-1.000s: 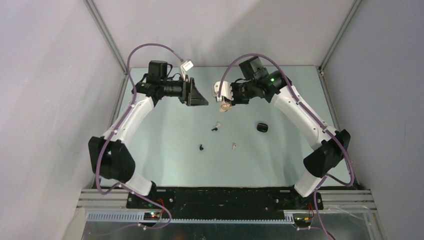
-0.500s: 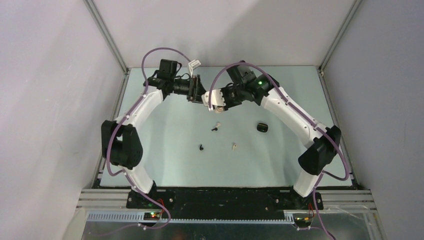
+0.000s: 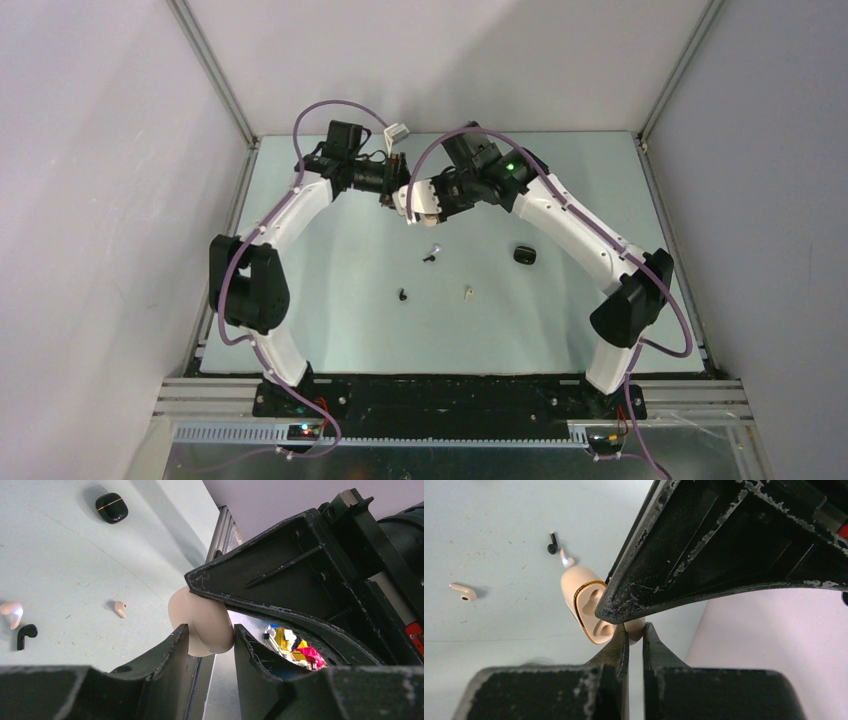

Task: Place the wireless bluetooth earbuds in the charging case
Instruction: Open the charging case.

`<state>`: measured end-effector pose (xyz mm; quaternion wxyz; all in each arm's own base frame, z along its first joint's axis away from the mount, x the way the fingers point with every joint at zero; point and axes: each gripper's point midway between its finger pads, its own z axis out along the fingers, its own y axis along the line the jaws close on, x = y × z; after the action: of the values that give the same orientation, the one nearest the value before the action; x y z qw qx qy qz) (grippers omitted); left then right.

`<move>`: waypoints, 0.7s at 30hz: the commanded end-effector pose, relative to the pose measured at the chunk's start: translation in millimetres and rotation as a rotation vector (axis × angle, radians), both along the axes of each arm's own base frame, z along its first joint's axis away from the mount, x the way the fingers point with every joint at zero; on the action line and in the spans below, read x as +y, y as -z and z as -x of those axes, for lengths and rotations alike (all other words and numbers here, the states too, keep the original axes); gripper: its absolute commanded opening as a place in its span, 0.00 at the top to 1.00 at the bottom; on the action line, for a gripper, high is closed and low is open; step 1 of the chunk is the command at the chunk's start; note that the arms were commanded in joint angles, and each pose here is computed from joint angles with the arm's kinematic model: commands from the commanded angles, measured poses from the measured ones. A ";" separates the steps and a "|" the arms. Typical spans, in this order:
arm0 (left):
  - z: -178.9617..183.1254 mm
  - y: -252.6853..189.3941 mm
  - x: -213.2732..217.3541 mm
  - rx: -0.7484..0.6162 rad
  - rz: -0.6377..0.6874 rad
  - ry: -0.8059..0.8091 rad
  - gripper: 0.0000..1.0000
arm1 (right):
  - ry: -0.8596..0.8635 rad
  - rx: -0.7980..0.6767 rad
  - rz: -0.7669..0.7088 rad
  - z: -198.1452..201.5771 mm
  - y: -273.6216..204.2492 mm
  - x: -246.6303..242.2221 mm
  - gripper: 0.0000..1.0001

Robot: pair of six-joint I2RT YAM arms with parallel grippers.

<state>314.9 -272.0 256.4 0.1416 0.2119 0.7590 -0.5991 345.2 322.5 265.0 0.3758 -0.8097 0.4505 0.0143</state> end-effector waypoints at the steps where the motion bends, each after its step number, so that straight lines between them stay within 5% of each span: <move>1: -0.1 -16.3 -4.6 -0.027 0.036 0.030 0.58 | -0.013 -0.036 -0.041 -0.3 -17.8 10.2 1.00; 11: -2.0 -18.6 -1.8 -0.022 0.043 0.026 0.50 | -0.014 -0.046 -0.026 3.1 -16.8 9.9 1.00; 21: -2.9 -17.2 0.5 -0.030 0.029 0.005 0.58 | -0.004 -0.037 -0.013 5.3 -10.7 5.5 1.00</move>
<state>316.0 -271.5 256.8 0.1363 0.2085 0.7573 -0.6037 340.8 326.5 263.1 0.3714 -0.8140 0.4465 0.0090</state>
